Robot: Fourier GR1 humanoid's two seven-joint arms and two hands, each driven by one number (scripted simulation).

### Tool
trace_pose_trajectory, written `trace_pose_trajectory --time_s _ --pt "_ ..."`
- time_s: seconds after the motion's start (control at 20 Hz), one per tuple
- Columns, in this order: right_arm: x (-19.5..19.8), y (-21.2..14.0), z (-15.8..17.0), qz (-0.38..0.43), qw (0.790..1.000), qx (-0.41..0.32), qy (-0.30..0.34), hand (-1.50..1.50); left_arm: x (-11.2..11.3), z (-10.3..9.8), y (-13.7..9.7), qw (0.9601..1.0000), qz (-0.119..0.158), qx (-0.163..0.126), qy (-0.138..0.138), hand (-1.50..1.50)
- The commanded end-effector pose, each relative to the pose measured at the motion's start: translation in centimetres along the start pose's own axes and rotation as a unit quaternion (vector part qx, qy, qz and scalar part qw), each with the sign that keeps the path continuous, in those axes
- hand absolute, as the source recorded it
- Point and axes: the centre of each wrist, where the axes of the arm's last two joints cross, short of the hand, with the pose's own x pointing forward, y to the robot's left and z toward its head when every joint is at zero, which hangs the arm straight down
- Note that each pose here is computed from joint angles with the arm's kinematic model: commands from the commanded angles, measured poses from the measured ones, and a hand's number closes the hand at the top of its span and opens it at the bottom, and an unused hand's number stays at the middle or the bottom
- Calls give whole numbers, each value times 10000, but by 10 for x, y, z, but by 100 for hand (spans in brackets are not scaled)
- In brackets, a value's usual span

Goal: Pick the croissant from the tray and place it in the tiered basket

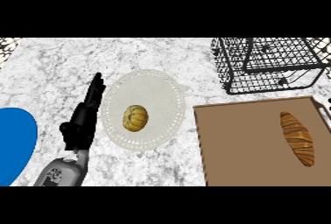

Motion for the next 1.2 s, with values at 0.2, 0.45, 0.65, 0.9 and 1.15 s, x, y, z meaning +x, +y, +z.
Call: trace_pose_trajectory --time_s 0.2,0.45,0.65,0.9,1.15 --pt "-31 20 -15 -311 9978 254 -526 -150 -3 7 -2 10000 -60 -6 18 0" --pt "-29 15 -21 -306 9966 390 -650 -150 -12 8 3 9999 -60 93 41 0" --pt "-35 20 -34 -381 9963 441 -635 -150 1 -3 -5 9999 -4 -12 127 0" --pt "-19 31 -48 -371 9958 615 -573 -150 -13 11 16 10000 -23 87 40 0" --pt "-23 33 -56 -394 9951 715 -560 -150 -17 7 29 9999 -65 100 -64 0"
